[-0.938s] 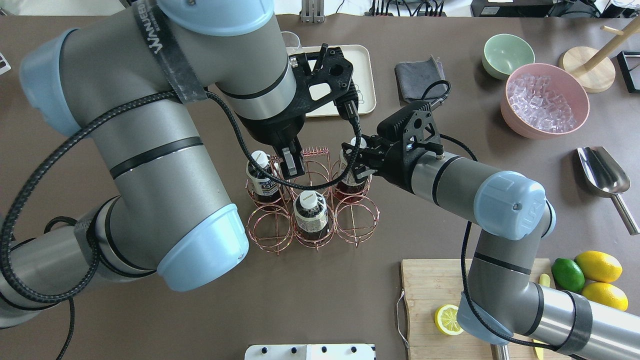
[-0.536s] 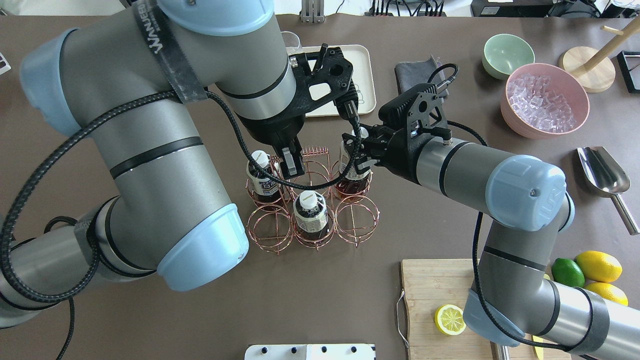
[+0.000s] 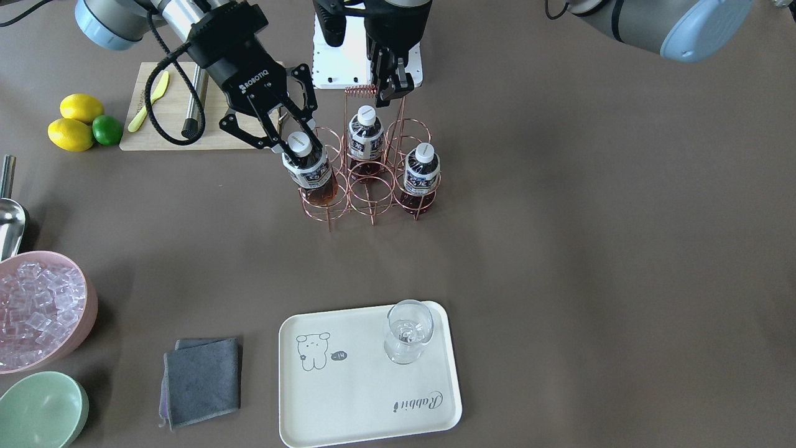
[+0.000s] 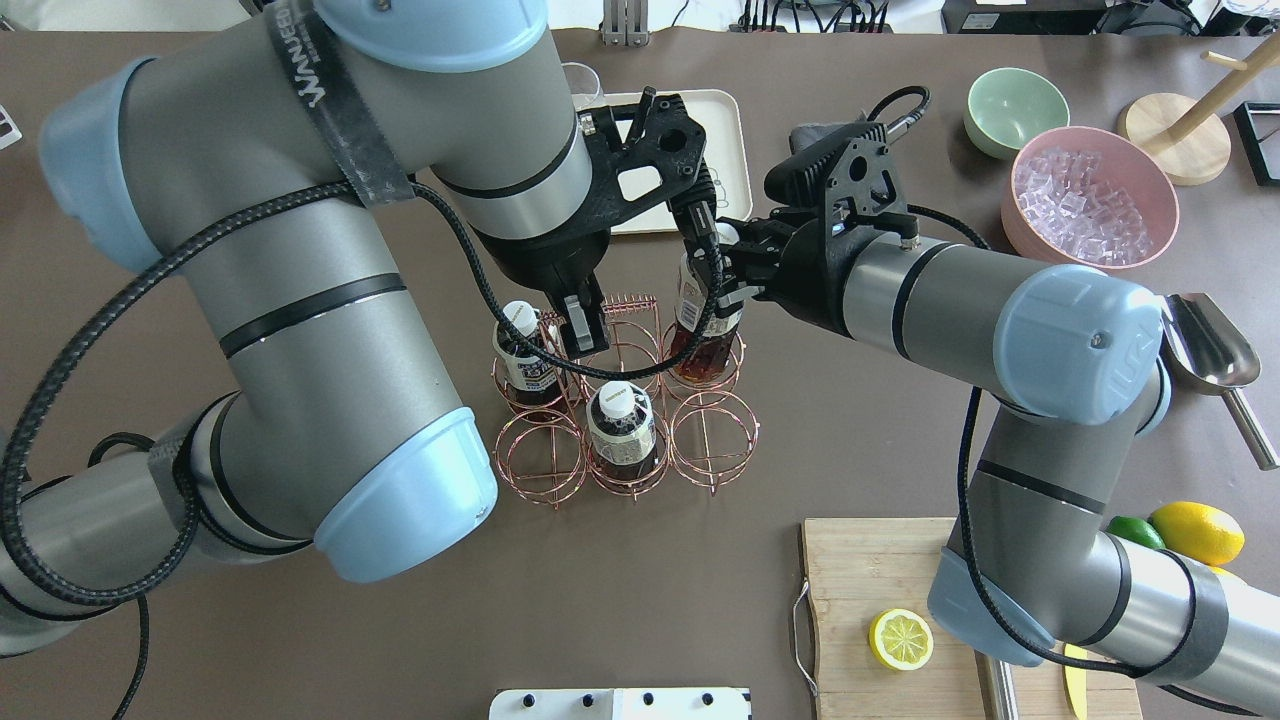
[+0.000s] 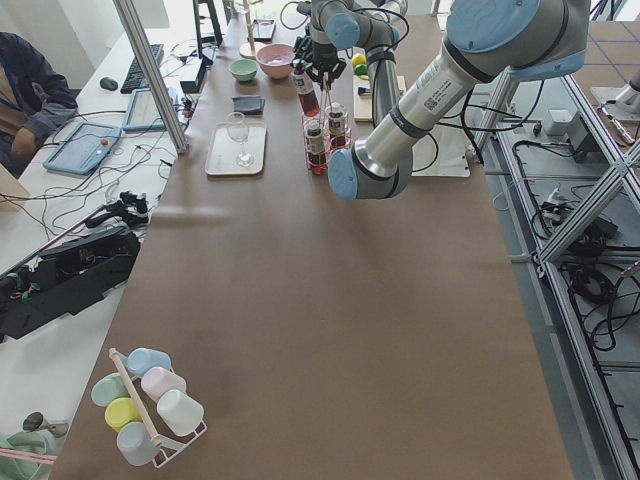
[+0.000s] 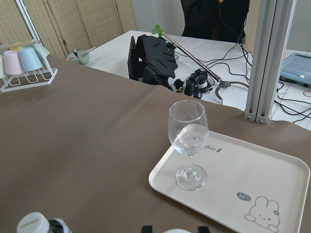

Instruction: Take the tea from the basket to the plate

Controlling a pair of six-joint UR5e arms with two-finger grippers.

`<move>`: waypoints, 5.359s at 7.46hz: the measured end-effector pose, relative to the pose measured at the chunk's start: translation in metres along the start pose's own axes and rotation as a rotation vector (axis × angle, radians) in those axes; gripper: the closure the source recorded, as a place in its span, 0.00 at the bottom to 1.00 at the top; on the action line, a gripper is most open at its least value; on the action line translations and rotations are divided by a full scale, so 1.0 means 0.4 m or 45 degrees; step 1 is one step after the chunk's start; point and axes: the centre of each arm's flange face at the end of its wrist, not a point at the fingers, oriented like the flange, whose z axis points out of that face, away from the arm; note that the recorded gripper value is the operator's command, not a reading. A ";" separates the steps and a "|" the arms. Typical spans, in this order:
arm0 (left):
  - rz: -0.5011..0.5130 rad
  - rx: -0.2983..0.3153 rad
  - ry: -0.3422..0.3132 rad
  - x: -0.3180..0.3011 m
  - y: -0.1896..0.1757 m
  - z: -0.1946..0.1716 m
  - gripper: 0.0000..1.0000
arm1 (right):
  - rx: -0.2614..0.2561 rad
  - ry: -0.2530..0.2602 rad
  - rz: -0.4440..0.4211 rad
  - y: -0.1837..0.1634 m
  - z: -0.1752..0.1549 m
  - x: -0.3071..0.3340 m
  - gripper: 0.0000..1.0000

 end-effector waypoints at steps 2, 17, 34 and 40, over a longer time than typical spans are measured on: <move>-0.003 -0.005 0.000 -0.001 0.001 0.001 1.00 | 0.012 -0.012 0.013 -0.107 -0.064 0.065 1.00; -0.042 -0.054 -0.118 -0.144 0.057 -0.150 1.00 | 0.160 0.338 0.119 -0.266 0.466 0.330 1.00; 0.049 -0.367 -0.177 -0.781 1.098 -0.342 1.00 | 0.204 0.418 0.085 -0.102 0.568 0.253 0.00; 0.223 -0.375 -0.199 -0.914 1.214 -0.271 1.00 | 0.055 0.390 0.088 -0.101 0.173 0.273 0.00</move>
